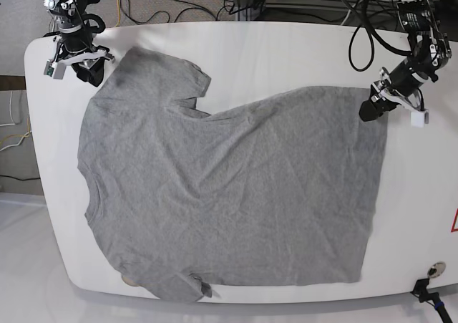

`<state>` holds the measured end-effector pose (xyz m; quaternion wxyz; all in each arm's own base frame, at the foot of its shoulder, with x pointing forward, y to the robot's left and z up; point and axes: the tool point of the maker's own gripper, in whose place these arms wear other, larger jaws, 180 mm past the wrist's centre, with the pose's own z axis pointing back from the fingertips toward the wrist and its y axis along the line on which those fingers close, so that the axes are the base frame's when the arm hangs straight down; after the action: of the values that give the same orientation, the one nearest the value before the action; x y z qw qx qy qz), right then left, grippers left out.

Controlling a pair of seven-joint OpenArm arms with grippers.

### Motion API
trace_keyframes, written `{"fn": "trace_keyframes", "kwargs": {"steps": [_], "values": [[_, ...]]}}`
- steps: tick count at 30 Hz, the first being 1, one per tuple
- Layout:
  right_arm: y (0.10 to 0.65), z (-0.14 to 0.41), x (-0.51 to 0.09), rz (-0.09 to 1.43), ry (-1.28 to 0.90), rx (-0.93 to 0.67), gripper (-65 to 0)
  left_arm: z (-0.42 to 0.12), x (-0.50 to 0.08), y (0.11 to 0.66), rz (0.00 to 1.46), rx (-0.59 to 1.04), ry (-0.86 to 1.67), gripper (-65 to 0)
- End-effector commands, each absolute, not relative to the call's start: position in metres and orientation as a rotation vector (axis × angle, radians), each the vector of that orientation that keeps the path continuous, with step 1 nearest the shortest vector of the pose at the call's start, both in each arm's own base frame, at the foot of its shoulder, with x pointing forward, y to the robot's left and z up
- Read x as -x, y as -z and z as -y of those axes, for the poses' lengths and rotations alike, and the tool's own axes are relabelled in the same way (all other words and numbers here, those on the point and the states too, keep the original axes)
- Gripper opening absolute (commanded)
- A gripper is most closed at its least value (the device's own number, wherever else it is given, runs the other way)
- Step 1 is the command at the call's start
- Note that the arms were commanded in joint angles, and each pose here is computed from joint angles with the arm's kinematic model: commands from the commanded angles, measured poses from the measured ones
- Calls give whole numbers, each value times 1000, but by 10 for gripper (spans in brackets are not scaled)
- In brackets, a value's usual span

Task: Fold the T-shirt properly
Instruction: 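Lower both open grippers onto the shirt's shoulder edges, then close both grippers on the shirt's shoulder edges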

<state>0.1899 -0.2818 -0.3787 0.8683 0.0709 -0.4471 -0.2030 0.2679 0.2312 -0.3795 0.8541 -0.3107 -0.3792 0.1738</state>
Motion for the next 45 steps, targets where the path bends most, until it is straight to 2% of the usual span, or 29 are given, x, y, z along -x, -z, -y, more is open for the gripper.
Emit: {"fn": "trace_keyframes", "kwargs": {"steps": [1,12,13,35,37,39,41,45], "values": [[365,285,-196,982,406,-146,-455,-234,-281,359,854,684,-339,-533],[383,292,-194,955,469,-141,-440,-227,-274,373,811,691,-357,-487],[390,270,-200,936,466,-200,-440,-218,-258,392,741,682,-375,-491],[377,250,-206,959,414,-252,-434,-228,-261,372,800,646,-345,-487],[378,248,-204,955,416,-255,-382,-230,-262,371,800,640,-341,-485],[380,242,-202,954,436,-269,-290,-231,-262,371,800,638,-339,-484],[380,241,-201,953,437,-271,-229,-231,-261,371,798,636,-339,-445],[386,232,-191,933,454,-288,-233,-242,-259,370,813,617,-361,-291]]}}
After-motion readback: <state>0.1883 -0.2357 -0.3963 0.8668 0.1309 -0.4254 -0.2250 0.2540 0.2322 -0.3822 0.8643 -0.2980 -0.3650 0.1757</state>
